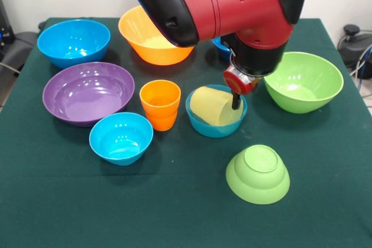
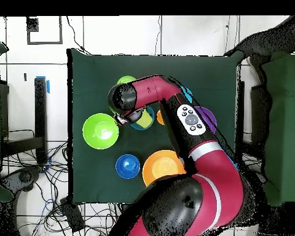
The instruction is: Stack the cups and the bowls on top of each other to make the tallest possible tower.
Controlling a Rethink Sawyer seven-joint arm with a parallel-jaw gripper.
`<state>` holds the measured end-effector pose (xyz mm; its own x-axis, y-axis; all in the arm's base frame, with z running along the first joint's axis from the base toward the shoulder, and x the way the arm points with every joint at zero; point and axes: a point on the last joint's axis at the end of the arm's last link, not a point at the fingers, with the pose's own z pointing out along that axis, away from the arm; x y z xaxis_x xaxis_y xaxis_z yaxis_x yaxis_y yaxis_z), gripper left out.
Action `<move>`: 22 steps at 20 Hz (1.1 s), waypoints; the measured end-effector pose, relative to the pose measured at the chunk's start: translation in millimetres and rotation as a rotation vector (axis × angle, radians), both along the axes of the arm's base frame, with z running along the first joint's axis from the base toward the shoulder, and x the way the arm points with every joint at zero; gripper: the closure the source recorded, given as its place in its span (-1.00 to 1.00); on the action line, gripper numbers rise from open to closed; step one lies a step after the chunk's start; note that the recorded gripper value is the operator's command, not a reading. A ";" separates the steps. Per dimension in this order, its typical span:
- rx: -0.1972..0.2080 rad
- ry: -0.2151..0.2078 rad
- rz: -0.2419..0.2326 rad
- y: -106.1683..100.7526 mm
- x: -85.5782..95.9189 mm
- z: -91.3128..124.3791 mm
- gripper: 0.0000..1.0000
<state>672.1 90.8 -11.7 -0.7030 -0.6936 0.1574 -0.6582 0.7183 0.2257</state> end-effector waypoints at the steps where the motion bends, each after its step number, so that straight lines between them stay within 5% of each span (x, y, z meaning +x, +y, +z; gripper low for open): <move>1: 0.000 0.000 0.000 0.1 -0.2 -0.4 -1.00; 22: 0.018 0.039 0.002 8.1 -13.2 -26.9 -1.00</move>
